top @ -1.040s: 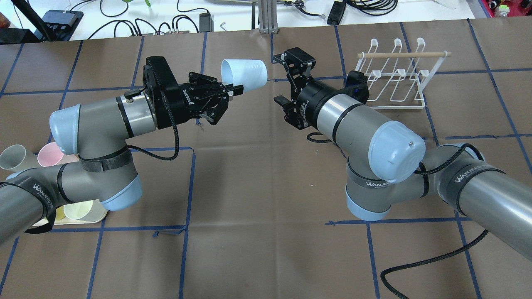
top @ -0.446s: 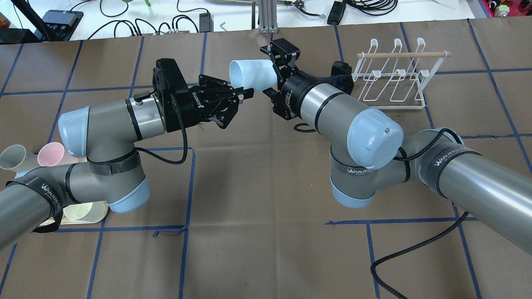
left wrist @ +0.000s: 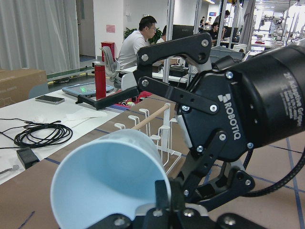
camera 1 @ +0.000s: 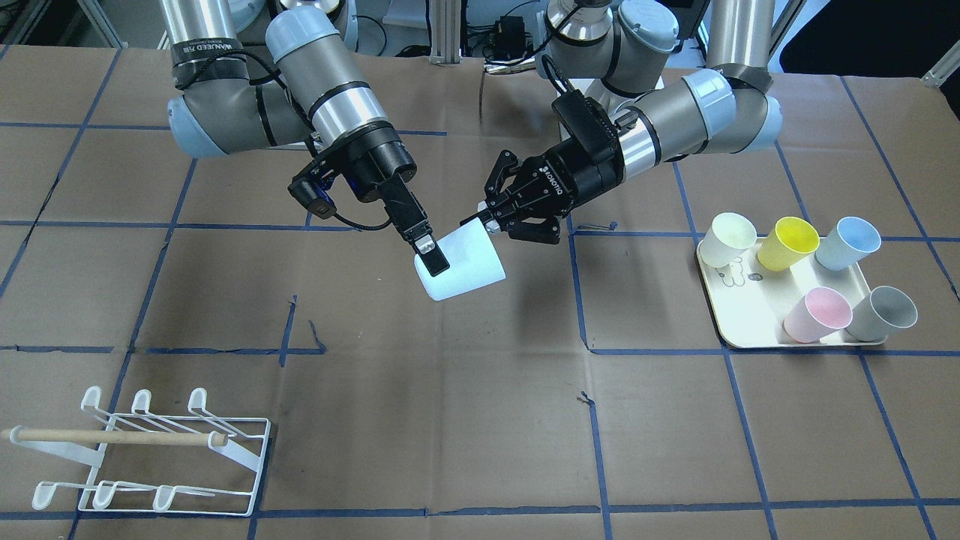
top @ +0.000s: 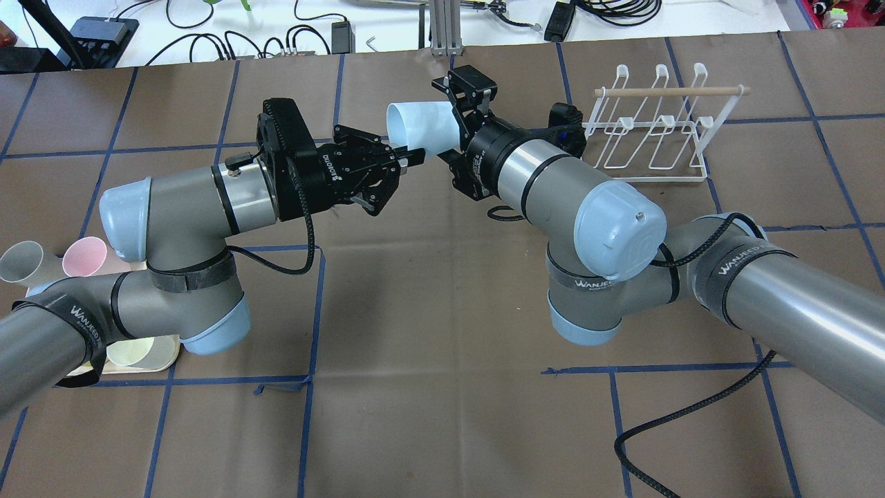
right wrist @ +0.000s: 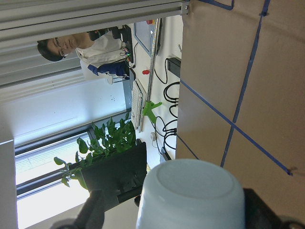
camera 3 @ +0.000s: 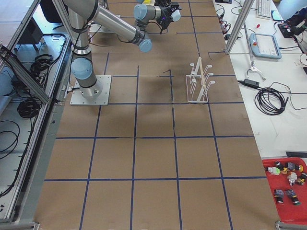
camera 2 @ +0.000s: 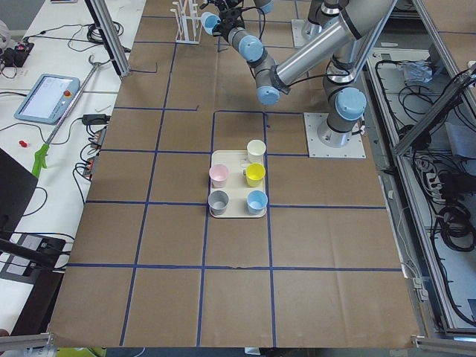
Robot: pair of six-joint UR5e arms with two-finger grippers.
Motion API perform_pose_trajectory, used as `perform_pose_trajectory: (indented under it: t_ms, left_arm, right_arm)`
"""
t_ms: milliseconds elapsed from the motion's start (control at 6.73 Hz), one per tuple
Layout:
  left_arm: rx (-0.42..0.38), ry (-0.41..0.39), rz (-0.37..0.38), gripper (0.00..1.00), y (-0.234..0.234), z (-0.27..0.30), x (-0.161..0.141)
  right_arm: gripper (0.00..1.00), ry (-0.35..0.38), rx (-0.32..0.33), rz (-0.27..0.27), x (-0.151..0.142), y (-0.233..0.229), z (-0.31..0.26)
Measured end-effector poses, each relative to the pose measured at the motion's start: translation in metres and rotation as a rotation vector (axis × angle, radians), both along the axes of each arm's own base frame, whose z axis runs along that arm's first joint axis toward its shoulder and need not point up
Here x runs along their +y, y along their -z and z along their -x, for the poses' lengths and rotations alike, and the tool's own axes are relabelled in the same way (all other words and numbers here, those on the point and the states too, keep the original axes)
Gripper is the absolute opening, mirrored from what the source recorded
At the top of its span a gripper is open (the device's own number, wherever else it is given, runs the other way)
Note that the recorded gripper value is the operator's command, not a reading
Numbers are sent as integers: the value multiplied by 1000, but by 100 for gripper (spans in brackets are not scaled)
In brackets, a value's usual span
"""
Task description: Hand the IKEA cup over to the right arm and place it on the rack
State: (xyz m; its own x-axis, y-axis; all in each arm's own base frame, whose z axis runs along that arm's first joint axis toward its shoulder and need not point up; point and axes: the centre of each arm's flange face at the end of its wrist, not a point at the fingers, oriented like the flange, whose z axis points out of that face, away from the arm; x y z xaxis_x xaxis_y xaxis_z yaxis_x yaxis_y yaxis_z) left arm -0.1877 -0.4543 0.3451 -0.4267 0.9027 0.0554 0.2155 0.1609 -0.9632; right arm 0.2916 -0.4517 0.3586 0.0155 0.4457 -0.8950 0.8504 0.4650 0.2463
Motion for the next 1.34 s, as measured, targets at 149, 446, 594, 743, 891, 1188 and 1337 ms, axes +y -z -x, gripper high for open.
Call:
perform_pose_trajectory:
  t_ms: [149, 446, 594, 743, 891, 1188, 1337]
  left_arm:
    - [0, 0, 0, 0, 0, 0, 0]
    - [0, 0, 1, 0, 0, 0, 0]
    - [-1, -1, 1, 0, 0, 0, 0]
    - [-1, -1, 1, 0, 0, 0, 0]
    - [-1, -2, 1, 0, -1, 0, 0]
    - [-1, -1, 1, 0, -1, 0, 0]
    - [-1, -1, 2, 0, -1, 0, 0]
  right_arm:
    - [99, -1, 3, -9, 2, 4, 1]
    - [99, -2, 6, -18, 2, 9, 0]
    - [99, -2, 6, -18, 2, 9, 0]
    - [99, -2, 5, -17, 1, 8, 0]
    - [96, -2, 4, -15, 1, 7, 0]
    - [78, -6, 2, -15, 0, 7, -2]
    - [70, -12, -1, -14, 0, 6, -5]
